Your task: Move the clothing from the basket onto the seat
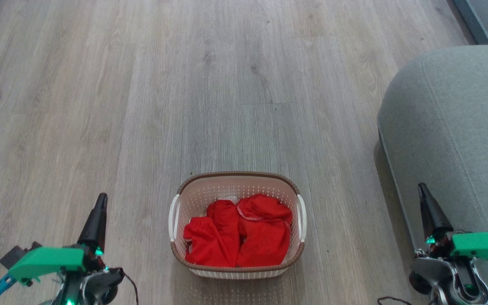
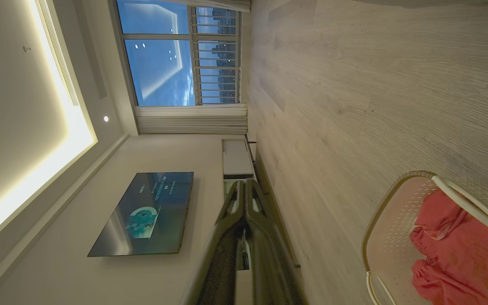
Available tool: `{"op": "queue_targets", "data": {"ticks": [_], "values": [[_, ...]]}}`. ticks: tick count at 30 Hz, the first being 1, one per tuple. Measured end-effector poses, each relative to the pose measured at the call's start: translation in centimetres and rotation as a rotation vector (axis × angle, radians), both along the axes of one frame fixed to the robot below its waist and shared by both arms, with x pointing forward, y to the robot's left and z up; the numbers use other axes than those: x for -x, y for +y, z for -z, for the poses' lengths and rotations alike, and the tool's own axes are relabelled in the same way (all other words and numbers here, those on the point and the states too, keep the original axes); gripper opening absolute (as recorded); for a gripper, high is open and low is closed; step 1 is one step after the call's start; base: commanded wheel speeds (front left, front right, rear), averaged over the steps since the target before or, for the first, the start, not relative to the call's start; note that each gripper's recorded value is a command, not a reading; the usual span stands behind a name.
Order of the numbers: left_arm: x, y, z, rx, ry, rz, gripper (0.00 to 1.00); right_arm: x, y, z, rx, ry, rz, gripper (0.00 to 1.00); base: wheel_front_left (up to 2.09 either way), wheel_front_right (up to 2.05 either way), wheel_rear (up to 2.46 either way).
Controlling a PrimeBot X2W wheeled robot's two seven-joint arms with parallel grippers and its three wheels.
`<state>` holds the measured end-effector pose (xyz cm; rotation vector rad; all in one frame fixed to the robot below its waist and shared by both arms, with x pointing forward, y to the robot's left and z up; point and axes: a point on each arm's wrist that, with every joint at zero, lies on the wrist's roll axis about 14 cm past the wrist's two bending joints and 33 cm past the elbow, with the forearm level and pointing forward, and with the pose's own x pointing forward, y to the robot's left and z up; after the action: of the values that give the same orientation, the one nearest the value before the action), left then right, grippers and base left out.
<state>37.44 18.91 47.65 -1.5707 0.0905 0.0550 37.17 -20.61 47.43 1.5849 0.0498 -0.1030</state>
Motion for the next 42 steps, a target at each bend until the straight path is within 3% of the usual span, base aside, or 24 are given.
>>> {"op": "queue_targets", "data": {"ticks": [42], "values": [[0.0, 0.0, 0.0, 0.0, 0.0, 0.0, 0.0, 0.0, 0.0, 0.0, 0.0, 0.0, 0.0, 0.0, 0.0, 0.0, 0.0]]}}
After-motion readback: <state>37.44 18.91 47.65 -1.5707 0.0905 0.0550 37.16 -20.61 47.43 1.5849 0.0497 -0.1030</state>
